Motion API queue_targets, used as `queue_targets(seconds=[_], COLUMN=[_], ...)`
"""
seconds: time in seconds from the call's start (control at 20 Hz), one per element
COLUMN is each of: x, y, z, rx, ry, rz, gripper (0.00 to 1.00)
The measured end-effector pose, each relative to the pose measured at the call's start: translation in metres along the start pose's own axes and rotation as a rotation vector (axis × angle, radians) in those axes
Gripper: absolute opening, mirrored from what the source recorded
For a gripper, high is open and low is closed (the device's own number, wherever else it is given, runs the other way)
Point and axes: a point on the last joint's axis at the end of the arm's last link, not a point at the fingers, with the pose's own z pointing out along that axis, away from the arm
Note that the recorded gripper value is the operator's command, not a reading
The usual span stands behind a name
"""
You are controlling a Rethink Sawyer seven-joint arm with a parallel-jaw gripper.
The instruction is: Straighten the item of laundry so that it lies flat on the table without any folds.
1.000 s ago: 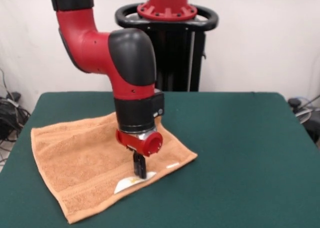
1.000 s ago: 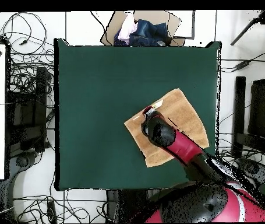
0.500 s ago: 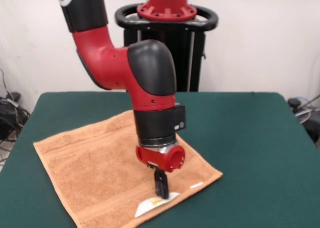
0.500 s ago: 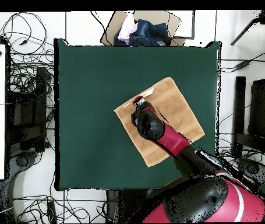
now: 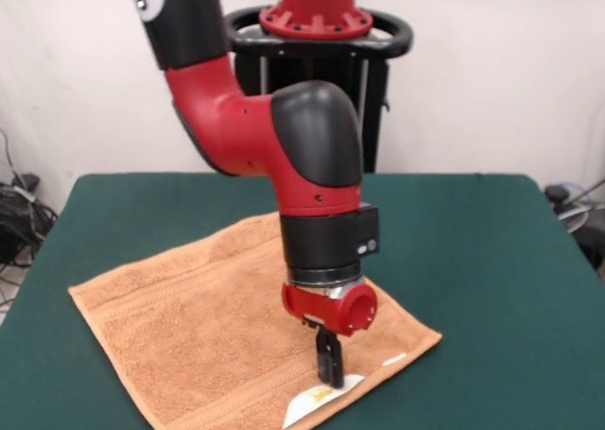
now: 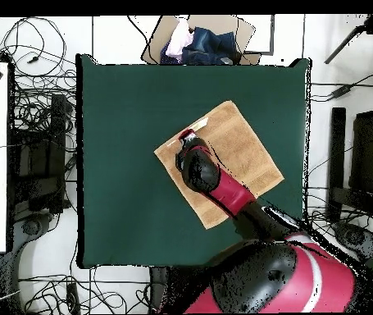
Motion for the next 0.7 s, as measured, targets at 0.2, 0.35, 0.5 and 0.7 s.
queue_targets(seconds=[0.2,0.35,0.5,0.7], x=[0.02,0.044,0.058,0.071], y=[0.017,0.026,0.024,0.011], z=[-0.006,-0.016,-0.026,-0.044], rx=[0.052,0.091,0.127,0.191], ry=[0.02,0.076,0.113,0.167], rz=[-0.011,-0.049,-0.08,-0.113], gripper=[0.0,0.0,0.0,0.0])
